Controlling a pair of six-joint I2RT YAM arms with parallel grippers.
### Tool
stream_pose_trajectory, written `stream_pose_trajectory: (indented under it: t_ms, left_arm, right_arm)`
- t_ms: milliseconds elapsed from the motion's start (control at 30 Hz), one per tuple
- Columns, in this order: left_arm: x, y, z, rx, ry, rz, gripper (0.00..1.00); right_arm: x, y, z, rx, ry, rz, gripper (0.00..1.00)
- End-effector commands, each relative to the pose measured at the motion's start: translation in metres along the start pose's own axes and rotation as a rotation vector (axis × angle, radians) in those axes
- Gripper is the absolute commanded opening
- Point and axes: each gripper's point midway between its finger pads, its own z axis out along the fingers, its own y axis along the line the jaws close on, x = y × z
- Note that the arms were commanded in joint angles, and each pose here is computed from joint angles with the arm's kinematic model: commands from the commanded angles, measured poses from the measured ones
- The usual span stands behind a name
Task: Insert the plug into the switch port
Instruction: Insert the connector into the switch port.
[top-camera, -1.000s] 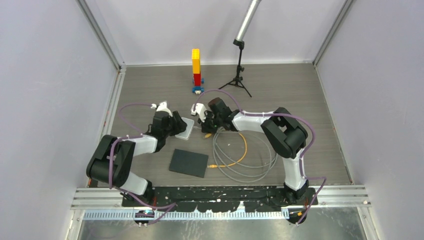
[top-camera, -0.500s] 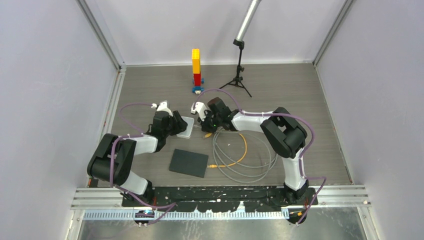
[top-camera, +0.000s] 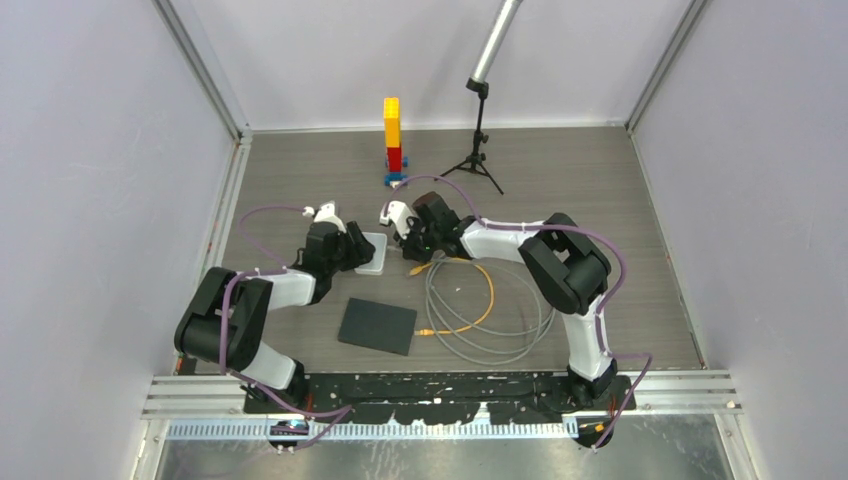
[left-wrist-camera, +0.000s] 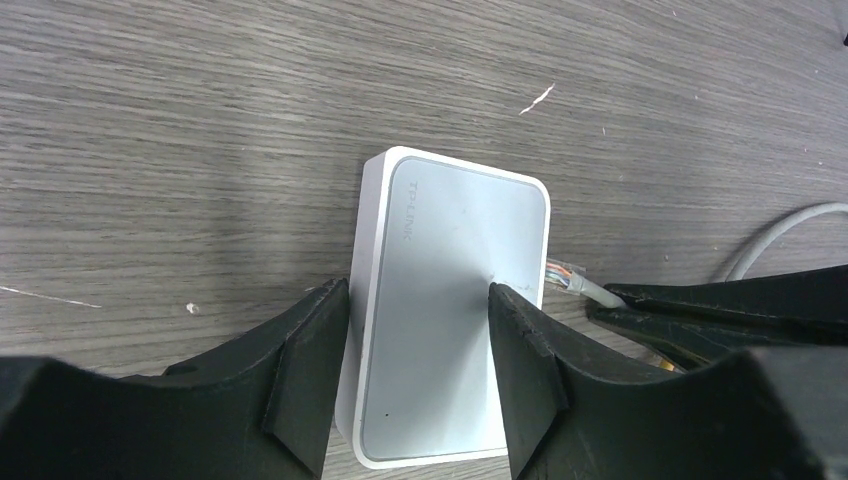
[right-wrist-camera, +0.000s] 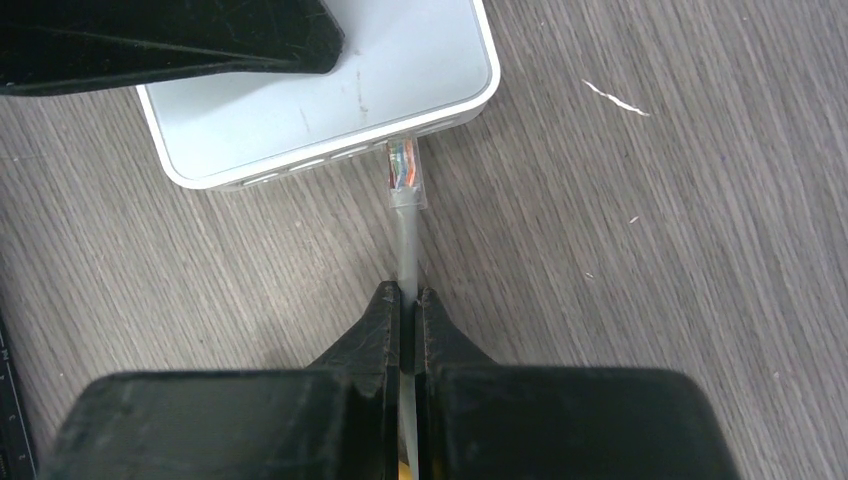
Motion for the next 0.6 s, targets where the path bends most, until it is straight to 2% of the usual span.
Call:
stream_pose_trajectory:
  t_ms: [0,333,567]
  left_arm:
    - [0.005,0.001,0.001,-0.002,0.023,0.018,0.56]
    - [0.005,0.000,0.002,0.002,0.025,0.022,0.56]
    - [0.007,-0.002,0.003,0.016,0.034,0.026,0.56]
  right_arm:
    - [-0.006,0.008,0.000,-0.050,-0.004,-0.029,0.01]
    - [-0.003,0.018,0.000,-0.111,0.008,-0.045,0.01]
    - [-0.008,0.000,0.005,-0.004,0.011,-0.013,0.01]
